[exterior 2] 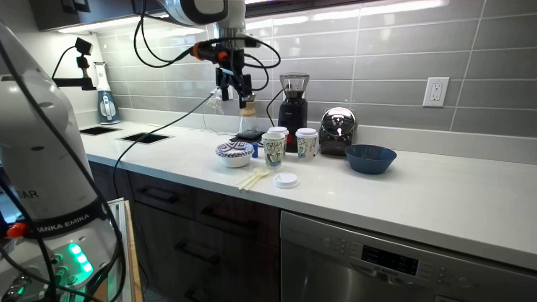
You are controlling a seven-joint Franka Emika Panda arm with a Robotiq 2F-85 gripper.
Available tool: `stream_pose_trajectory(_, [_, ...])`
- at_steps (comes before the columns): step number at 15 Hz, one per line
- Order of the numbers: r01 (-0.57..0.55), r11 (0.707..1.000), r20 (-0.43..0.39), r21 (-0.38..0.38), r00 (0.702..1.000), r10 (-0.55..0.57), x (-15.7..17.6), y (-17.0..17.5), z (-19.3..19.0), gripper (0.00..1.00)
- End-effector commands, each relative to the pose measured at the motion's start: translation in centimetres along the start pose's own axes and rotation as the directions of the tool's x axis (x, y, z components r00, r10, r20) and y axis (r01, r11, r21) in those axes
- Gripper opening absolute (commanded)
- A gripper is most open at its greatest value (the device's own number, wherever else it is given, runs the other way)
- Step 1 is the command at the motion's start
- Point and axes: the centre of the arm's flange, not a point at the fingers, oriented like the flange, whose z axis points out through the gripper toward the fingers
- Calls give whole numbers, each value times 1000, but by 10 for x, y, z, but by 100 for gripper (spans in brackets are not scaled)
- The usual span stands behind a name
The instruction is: Put the left bowl in the right bowl
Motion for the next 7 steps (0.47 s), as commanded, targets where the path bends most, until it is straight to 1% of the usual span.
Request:
stream_pose_trajectory(1, [32, 999, -41, 34, 999, -30, -7, 14, -47, 100])
stream_pose_trajectory(3, [43, 998, -57, 54, 998, -40, -14, 17, -65, 100])
stream_pose_trajectory(4, [25, 1000, -44, 15, 999, -24, -4, 14, -44, 100])
stream_pose_trajectory(5, [26, 1000, -54, 16, 998, -25, -6, 15, -50, 100])
stream_pose_trajectory(7, [27, 1000, -51, 15, 998, -26, -7, 15, -49, 100])
